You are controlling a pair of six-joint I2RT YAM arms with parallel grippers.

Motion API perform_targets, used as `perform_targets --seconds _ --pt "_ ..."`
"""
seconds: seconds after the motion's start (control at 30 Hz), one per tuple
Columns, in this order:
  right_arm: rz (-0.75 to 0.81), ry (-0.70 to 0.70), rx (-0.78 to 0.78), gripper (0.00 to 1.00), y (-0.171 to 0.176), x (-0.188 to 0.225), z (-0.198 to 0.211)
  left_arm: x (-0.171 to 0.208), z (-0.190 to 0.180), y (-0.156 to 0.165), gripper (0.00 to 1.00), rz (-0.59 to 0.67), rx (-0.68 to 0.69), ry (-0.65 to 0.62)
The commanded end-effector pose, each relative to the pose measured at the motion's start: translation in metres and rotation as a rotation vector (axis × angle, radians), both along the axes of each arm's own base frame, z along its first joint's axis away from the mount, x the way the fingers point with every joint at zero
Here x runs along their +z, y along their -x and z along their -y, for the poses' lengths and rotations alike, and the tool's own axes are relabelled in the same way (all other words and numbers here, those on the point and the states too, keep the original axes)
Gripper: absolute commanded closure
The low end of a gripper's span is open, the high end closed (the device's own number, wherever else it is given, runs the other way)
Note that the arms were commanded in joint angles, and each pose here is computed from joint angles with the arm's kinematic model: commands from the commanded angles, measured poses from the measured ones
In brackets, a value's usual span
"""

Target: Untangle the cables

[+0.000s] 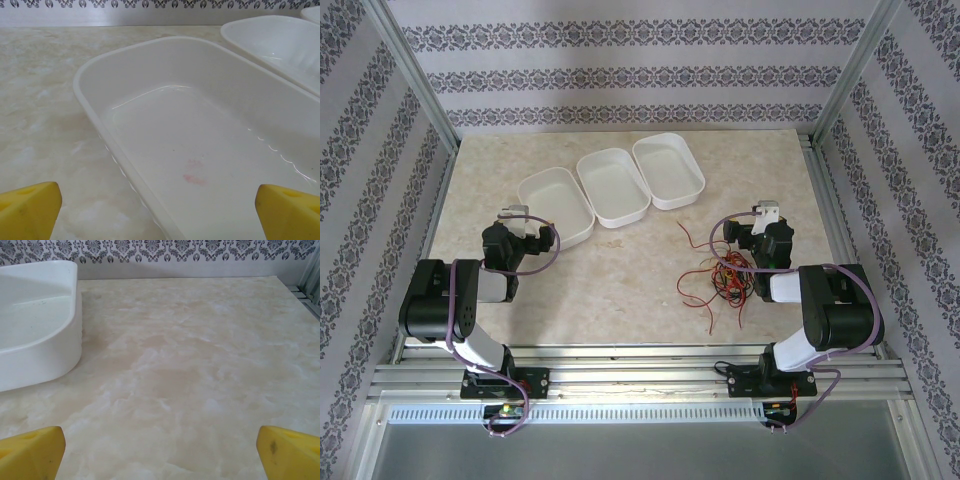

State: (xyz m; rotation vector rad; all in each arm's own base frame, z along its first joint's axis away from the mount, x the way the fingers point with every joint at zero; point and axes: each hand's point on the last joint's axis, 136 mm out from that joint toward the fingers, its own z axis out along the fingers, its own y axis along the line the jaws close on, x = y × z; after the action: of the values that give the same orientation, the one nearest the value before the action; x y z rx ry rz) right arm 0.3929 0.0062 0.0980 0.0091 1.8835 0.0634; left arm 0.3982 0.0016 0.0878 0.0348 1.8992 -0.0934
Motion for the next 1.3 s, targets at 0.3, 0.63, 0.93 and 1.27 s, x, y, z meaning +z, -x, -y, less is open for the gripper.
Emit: perform_targets --seconds 0.3,0.63,0.93,1.27 --pt "0.077 0.000 -0.075 0.02 0.010 0.027 0.012 0.047 -0.013 0.017 0.01 0.073 0.093 0.001" --pt "0.102 -0.073 -0.317 0.02 0.055 0.066 0.048 0.124 0.020 0.021 0.01 0.147 0.020 0.160" --pt "-0.117 -0.113 -0.389 0.02 0.092 0.079 0.050 0.146 0.135 0.015 0.01 0.121 -0.241 0.127" --pt "-0.453 -0.184 -0.378 0.08 0.128 0.060 0.028 0.130 0.295 0.008 0.01 0.020 -0.654 0.048"
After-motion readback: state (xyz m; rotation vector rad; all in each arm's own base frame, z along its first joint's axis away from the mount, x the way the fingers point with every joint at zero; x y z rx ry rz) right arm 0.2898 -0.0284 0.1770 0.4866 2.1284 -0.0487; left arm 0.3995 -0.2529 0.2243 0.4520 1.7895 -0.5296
